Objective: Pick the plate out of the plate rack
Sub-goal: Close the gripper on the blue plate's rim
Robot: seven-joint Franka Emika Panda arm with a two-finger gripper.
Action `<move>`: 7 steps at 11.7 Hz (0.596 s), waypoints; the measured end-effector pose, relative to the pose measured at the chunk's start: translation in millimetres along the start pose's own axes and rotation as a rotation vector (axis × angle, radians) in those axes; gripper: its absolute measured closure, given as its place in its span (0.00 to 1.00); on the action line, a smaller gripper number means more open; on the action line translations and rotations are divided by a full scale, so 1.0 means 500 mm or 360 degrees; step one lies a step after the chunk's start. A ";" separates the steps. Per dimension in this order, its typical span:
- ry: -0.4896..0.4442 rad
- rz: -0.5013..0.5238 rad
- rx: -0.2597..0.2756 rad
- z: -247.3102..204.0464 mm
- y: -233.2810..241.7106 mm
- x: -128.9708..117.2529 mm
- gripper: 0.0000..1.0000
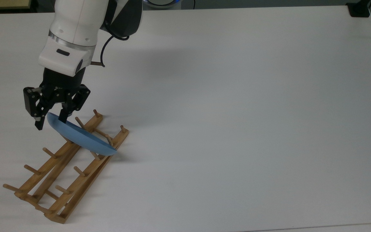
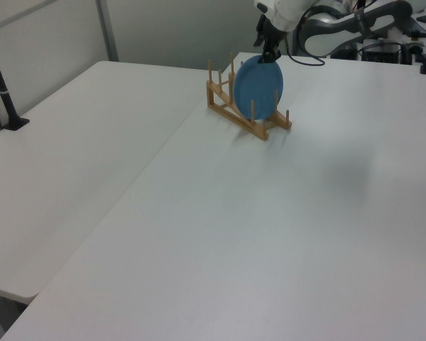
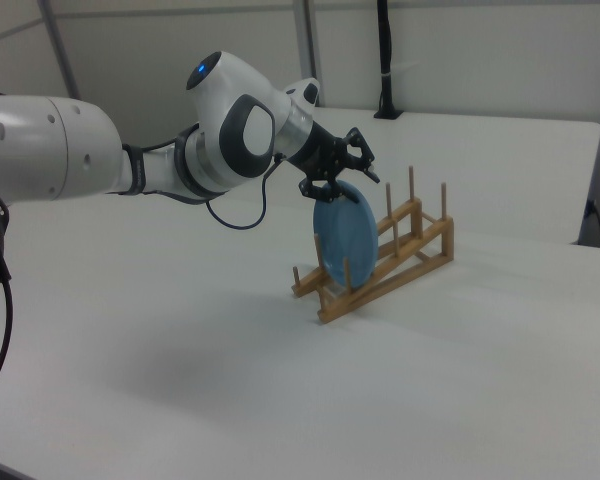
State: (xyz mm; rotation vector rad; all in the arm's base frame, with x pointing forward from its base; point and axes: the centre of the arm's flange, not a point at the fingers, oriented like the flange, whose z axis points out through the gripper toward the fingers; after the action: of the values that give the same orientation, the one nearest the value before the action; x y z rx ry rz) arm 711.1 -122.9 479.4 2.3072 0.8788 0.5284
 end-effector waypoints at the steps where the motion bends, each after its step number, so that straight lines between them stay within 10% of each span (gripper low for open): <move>1: -0.0001 -0.0014 -0.0010 -0.002 0.000 0.003 0.51; 4: -0.0015 -0.0098 -0.0050 -0.008 -0.006 0.015 0.86; 7: -0.0017 -0.0105 -0.0054 -0.008 -0.006 0.015 0.92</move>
State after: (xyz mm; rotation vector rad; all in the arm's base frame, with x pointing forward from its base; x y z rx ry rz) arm 712.9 -114.6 481.4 2.2404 0.9301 0.4982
